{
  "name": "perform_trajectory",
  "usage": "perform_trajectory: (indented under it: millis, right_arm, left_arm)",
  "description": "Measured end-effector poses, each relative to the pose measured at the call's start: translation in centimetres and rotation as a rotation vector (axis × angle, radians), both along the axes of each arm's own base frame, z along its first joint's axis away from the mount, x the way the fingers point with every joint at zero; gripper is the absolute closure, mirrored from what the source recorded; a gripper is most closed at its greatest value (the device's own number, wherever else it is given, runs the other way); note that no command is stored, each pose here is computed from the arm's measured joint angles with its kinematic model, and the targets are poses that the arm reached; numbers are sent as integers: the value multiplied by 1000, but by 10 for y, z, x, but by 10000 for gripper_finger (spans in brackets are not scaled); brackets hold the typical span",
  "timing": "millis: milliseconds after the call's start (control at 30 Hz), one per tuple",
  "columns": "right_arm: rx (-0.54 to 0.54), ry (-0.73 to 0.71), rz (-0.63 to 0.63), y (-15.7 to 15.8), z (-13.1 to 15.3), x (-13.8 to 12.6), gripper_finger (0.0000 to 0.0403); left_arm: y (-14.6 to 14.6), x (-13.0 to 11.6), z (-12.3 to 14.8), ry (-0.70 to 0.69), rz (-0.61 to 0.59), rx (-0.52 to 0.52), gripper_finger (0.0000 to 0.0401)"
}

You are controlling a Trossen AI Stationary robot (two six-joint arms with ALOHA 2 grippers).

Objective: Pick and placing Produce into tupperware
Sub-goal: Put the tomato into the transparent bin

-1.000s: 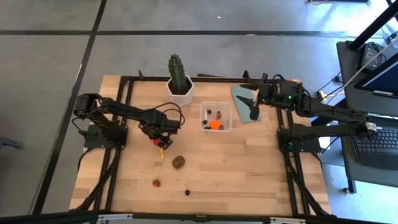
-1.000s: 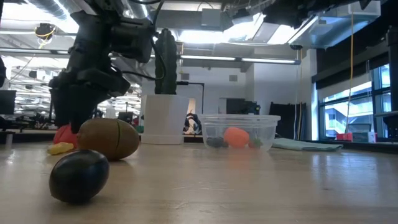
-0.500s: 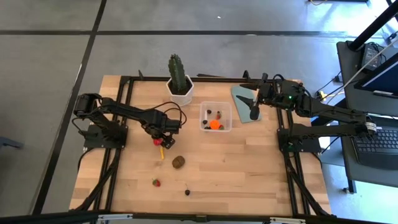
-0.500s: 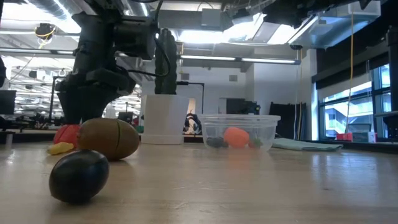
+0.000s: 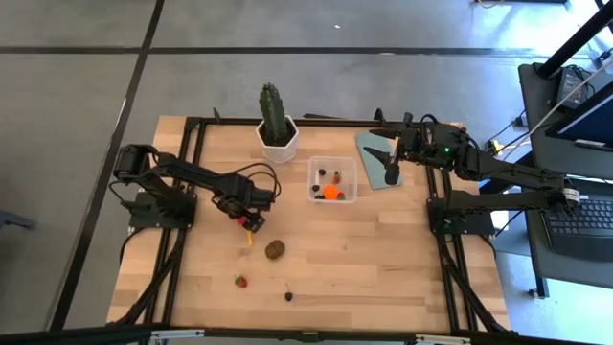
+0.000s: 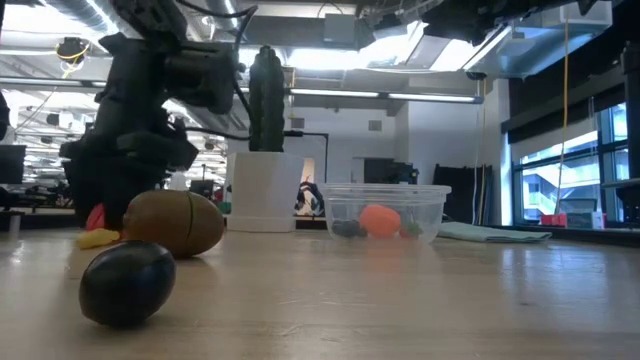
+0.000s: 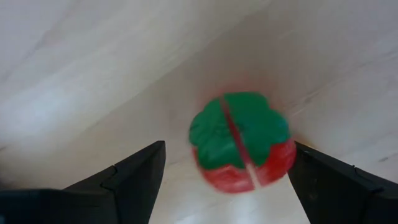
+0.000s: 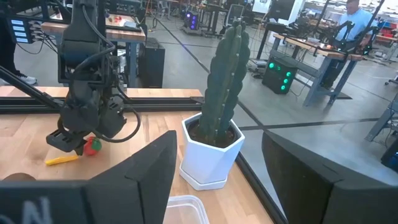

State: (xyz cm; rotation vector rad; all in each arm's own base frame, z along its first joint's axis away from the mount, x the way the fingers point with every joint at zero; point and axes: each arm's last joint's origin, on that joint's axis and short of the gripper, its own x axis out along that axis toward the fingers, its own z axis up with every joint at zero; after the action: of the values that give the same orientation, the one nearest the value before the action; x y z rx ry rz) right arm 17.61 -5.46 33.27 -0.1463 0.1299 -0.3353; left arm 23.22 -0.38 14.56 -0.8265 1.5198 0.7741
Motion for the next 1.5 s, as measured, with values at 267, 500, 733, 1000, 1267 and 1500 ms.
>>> perform_trajectory:
  millis: [267,500,733,1000,1267,1500]
  right_arm:
    - [-2,1,0,0,0,0,164]
    - [-1,1,0,0,0,0,164]
    - [-1,1,0,0,0,0,164]
    - [-1,0,0,0,0,0,164]
    - [-1,1,0,0,0,0,164]
    - [-1,0,0,0,0,0,164]
  left_arm:
    - [0,5,-5,-81,-1,4,85]
    - [0,9,-5,-121,-1,7,85]
    - [0,9,-5,-118,-1,11,85]
    - [0,8,-5,-108,-1,4,97]
    - [0,8,-5,-107,0,3,140]
    - [0,8,-5,-107,1,3,181]
